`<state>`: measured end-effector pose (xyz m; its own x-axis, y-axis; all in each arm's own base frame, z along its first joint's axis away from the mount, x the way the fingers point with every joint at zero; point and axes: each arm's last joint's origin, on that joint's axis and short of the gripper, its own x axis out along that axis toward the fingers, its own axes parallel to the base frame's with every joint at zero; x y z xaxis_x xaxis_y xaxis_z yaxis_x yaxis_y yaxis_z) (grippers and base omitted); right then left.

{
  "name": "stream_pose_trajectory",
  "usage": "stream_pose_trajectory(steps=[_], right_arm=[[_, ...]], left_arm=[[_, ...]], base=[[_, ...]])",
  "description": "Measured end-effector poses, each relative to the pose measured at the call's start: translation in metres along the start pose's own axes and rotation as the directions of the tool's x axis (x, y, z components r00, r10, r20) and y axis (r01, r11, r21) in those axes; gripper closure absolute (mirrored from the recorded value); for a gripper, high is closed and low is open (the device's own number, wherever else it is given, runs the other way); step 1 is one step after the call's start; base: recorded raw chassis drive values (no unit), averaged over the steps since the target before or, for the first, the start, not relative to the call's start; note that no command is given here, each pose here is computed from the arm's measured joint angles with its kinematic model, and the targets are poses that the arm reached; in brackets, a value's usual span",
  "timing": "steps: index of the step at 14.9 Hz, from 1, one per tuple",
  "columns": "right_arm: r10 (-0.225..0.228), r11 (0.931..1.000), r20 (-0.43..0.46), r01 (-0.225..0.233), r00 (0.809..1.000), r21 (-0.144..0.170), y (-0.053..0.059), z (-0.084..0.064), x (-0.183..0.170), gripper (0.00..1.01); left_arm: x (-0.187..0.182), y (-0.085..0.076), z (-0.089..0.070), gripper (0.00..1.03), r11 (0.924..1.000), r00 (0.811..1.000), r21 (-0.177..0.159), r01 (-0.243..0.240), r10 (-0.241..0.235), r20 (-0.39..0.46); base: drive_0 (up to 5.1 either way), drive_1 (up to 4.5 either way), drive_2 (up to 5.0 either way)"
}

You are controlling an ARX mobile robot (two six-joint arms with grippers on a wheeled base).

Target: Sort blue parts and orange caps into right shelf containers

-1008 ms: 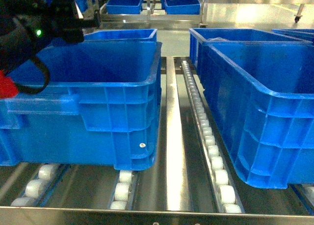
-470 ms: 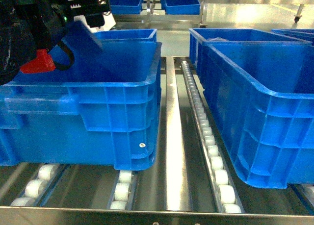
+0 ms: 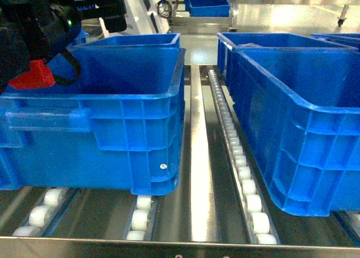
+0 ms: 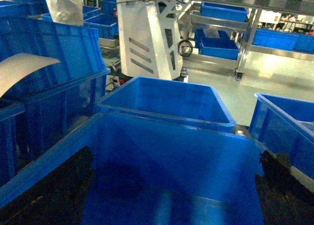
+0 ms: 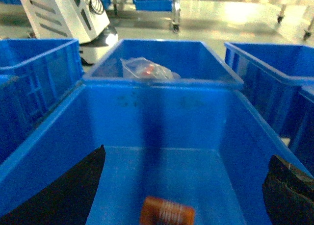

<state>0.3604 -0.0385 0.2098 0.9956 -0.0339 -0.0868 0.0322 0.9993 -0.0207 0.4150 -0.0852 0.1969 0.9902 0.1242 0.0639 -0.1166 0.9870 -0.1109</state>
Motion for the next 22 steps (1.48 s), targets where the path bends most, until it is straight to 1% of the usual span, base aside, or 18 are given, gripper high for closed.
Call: stream_pose_trajectory(steps=[1, 2, 3, 4, 5, 6, 7, 8, 10, 11, 12, 13, 14, 16, 17, 18, 20, 22], right_arm=[[-0.031, 0.9995, -0.034, 0.032, 0.999, 0.002, 0.0, -0.001, -0.002, 0.03], [-0.035, 0.9994, -0.031, 0.035, 0.999, 0.002, 0.0, -0.001, -0.003, 0.03], [-0.03, 0.9995, -0.009, 0.03, 1.0, 0.005, 0.0, 0.001, -0.004, 0.04], [0.011, 0.9999, 0.074, -0.011, 0.997, 0.004, 0.003, -0.001, -0.016, 0.17], [0.022, 0.9997, 0.092, -0.023, 0.995, 0.004, 0.009, -0.008, -0.037, 0.3], [0.033, 0.9994, 0.096, -0.033, 0.995, 0.003, 0.014, -0.013, -0.057, 0.44], [0.035, 0.9994, 0.096, -0.036, 0.995, 0.003, 0.017, -0.019, -0.071, 0.57], [0.036, 0.9993, 0.087, -0.036, 0.996, 0.003, 0.019, -0.025, -0.086, 0.7], [0.031, 0.9995, 0.077, -0.031, 0.997, 0.004, 0.023, -0.036, -0.114, 0.96], [0.014, 0.9998, 0.079, -0.015, 0.997, 0.009, 0.029, -0.039, -0.126, 1.0], [0.042, 0.9991, 0.079, -0.042, 0.996, 0.006, 0.035, -0.042, -0.138, 1.0], [0.045, 0.999, 0.079, -0.045, 0.996, 0.006, 0.036, -0.045, -0.148, 1.0], [0.039, 0.9992, 0.074, -0.04, 0.996, 0.007, 0.035, -0.049, -0.159, 1.0], [0.039, 0.9992, 0.074, -0.04, 0.997, 0.007, 0.035, -0.05, -0.164, 1.0], [0.039, 0.9992, 0.09, -0.039, 0.995, 0.007, 0.035, -0.052, -0.17, 1.0], [0.04, 0.9992, 0.044, -0.04, 0.998, 0.007, 0.034, -0.068, -0.186, 1.0], [0.039, 0.9992, 0.069, -0.04, 0.997, 0.007, 0.034, -0.065, -0.193, 1.0], [0.039, 0.9992, 0.079, -0.04, 0.996, 0.007, 0.034, -0.063, -0.195, 1.0]], left_arm=[[-0.008, 0.0, 0.003, 0.05, 0.9998, 1.0, -0.012, -0.014, 0.014, -0.001], [-0.01, 0.0, 0.003, 0.05, 0.9997, 1.0, -0.016, -0.016, 0.016, -0.004], [-0.011, 0.0, 0.0, 0.06, 1.0, 1.0, -0.003, -0.004, 0.004, -0.028], [-0.024, 0.01, -0.001, 0.19, 0.9954, 0.994, 0.044, 0.086, -0.082, -0.073], [-0.047, 0.023, -0.002, 0.31, 0.9897, 0.989, 0.067, 0.126, -0.121, -0.084], [-0.067, 0.038, 0.005, 0.46, 0.9896, 0.991, 0.078, 0.121, -0.116, -0.059], [-0.084, 0.05, 0.008, 0.59, 0.9903, 0.993, 0.08, 0.114, -0.111, -0.045], [-0.102, 0.061, 0.005, 0.72, 0.9905, 0.993, 0.082, 0.11, -0.106, -0.056], [-0.136, 0.075, -0.004, 0.97, 0.9885, 0.989, 0.087, 0.124, -0.115, -0.096], [-0.149, 0.081, -0.003, 1.01, 0.9884, 0.989, 0.086, 0.125, -0.117, -0.09], [-0.163, 0.087, -0.001, 1.01, 0.9891, 0.99, 0.086, 0.12, -0.113, -0.079], [-0.175, 0.092, -0.002, 1.01, 0.989, 0.99, 0.086, 0.12, -0.113, -0.083], [-0.187, 0.098, -0.009, 1.01, 0.9895, 0.991, 0.086, 0.116, -0.11, -0.073], [-0.194, 0.1, -0.014, 1.01, 0.9888, 0.988, 0.088, 0.12, -0.111, -0.107], [-0.203, 0.104, -0.016, 1.01, 0.9877, 0.985, 0.087, 0.13, -0.12, -0.12], [-0.218, 0.116, -0.005, 1.01, 0.9904, 0.992, 0.088, 0.107, -0.1, -0.076], [-0.228, 0.116, -0.008, 1.01, 0.9883, 0.988, 0.087, 0.125, -0.116, -0.099], [-0.231, 0.116, -0.009, 1.01, 0.9883, 0.988, 0.087, 0.125, -0.116, -0.104]], base=[[0.0, 0.0, 0.0], [0.0, 0.0, 0.0], [0.0, 0.0, 0.0], [0.0, 0.0, 0.0], [0.0, 0.0, 0.0], [0.0, 0.0, 0.0], [0.0, 0.0, 0.0], [0.0, 0.0, 0.0], [0.0, 0.0, 0.0], [0.0, 0.0, 0.0], [0.0, 0.0, 0.0], [0.0, 0.0, 0.0], [0.0, 0.0, 0.0], [0.0, 0.0, 0.0], [0.0, 0.0, 0.0], [0.0, 0.0, 0.0], [0.0, 0.0, 0.0], [0.0, 0.0, 0.0]])
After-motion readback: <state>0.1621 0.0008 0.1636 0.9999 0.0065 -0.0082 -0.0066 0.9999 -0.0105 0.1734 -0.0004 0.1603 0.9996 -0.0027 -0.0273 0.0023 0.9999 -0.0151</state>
